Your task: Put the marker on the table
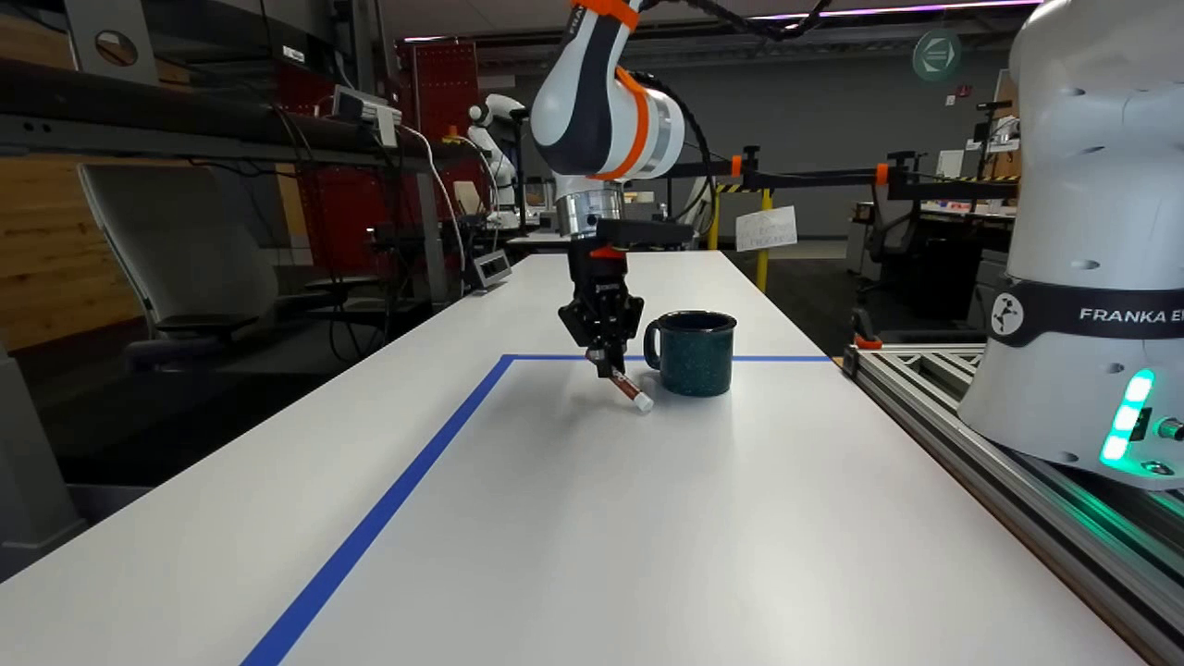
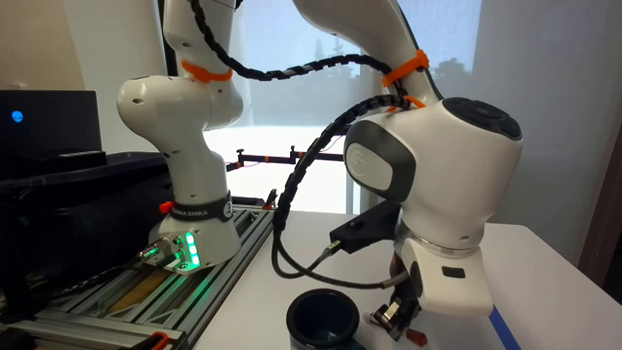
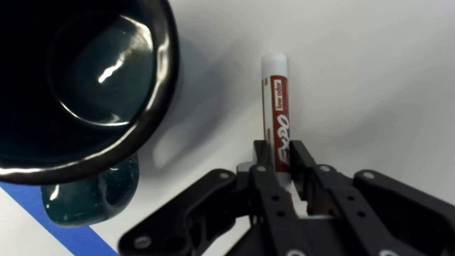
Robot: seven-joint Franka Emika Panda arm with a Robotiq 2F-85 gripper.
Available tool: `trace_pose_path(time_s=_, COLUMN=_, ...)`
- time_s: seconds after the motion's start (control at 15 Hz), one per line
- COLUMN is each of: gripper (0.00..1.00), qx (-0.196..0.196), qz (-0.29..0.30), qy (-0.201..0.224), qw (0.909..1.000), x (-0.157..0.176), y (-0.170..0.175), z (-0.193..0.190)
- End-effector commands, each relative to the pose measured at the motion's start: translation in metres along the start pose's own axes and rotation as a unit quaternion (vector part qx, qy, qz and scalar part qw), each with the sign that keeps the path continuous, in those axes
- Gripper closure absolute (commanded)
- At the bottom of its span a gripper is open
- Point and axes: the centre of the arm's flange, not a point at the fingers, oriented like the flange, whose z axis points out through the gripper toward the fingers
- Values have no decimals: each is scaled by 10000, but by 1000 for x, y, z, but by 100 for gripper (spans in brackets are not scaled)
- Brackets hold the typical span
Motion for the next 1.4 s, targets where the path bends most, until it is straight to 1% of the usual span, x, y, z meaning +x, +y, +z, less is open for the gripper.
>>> trace_pose_path(time_s=0.0, gripper=95, qx=21, qz=-242, qy=332, qw=9992, x=4, y=1, z=10)
trace_pose_path(time_s=0.27, gripper=95, qx=-14, qz=-660, qy=716, qw=9952, x=-4, y=-3, z=7)
trace_pose_path(time_s=0.33, gripper=95, qx=-80, qz=-762, qy=793, qw=9939, x=-7, y=-4, z=6)
trace_pose_path(time_s=0.4, gripper=55, qx=-83, qz=-848, qy=865, qw=9926, x=-9, y=-5, z=5)
trace_pose_path(time_s=0.47, gripper=55, qx=-125, qz=-918, qy=914, qw=9915, x=-12, y=-5, z=4)
trace_pose_path(time_s=0.6, gripper=42, qx=-277, qz=-978, qy=944, qw=9903, x=-19, y=-6, z=2)
trace_pose_path(time_s=0.8, gripper=17, qx=-524, qz=-1133, qy=959, qw=9875, x=-34, y=-6, z=-5)
trace_pose_path(time_s=0.93, gripper=3, qx=-691, qz=-1257, qy=967, qw=9849, x=-44, y=-8, z=-15)
trace_pose_path(time_s=1.0, gripper=0, qx=-770, qz=-1336, qy=968, qw=9833, x=-50, y=-9, z=-20)
trace_pose_path(time_s=1.2, gripper=0, qx=-893, qz=-1643, qy=1144, qw=9757, x=-64, y=-19, z=-40)
trace_pose_path(time_s=1.33, gripper=0, qx=-954, qz=-1986, qy=1214, qw=9678, x=-73, y=-24, z=-52)
